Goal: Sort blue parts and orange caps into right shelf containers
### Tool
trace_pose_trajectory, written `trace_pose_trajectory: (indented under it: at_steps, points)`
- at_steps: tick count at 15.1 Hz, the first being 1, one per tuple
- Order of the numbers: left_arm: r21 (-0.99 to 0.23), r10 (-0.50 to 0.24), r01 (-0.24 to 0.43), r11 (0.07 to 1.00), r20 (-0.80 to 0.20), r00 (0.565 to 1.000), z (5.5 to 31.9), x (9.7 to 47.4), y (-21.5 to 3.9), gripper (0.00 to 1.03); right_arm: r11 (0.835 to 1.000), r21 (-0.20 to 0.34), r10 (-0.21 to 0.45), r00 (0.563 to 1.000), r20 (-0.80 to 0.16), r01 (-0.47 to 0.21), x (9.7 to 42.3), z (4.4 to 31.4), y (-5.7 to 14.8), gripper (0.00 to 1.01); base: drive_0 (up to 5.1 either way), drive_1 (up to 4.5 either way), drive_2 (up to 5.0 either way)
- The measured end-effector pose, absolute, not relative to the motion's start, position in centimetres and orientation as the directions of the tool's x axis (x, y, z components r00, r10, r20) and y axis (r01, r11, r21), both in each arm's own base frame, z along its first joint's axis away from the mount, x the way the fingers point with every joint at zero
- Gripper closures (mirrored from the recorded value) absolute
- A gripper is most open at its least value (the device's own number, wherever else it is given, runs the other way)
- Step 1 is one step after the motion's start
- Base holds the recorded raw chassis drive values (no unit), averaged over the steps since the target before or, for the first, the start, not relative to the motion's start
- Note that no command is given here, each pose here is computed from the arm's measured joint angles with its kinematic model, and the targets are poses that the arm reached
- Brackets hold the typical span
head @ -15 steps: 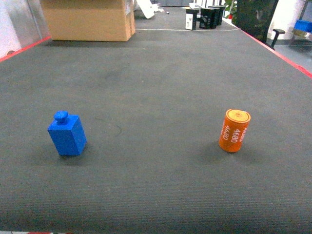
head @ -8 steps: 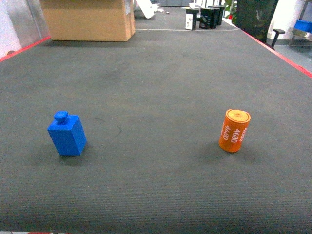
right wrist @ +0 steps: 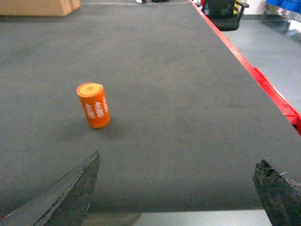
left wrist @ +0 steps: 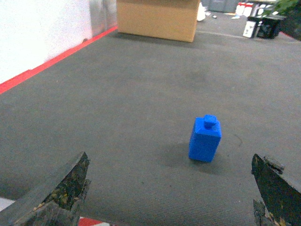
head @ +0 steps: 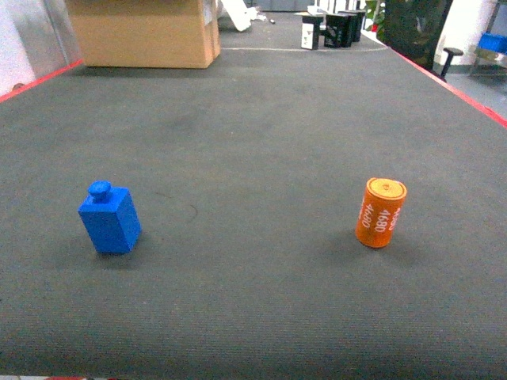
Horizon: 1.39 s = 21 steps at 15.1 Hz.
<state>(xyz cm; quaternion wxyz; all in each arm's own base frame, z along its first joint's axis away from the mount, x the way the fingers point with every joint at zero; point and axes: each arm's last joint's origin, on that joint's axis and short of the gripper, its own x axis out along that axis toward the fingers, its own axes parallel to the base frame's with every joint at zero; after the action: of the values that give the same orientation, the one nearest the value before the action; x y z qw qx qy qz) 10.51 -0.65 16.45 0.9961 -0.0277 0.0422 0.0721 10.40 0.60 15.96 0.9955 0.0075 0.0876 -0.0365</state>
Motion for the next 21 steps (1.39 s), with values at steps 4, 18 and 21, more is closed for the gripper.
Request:
trace_pose_trajectory:
  at_steps: [4, 18, 21]
  points:
    - [-0.095, 0.207, -0.21, 0.973, -0.04, 0.978, 18.1, 17.4, -3.0, 0.05, 0.998, 0.067, -0.009, 0.994, -0.109, 0.017, 15.0, 17.4, 3.2, 0.03, 0.0, 0.0, 0.0]
    - [0.029, 0.11, -0.106, 0.994, -0.25, 0.962, 12.1, 32.8, -5.4, 0.05, 0.999, 0.032, 0.043, 0.968, -0.249, -0.036, 32.0, 13.9, 9.8, 0.03, 0.0, 0.0, 0.0]
    - [0.033, 0.103, -0.097, 0.995, -0.281, 0.954, 10.8, 33.8, -5.5, 0.05, 0.999, 0.026, 0.04, 0.962, -0.271, -0.034, 33.6, 12.8, 10.3, 0.03, 0.0, 0.0, 0.0]
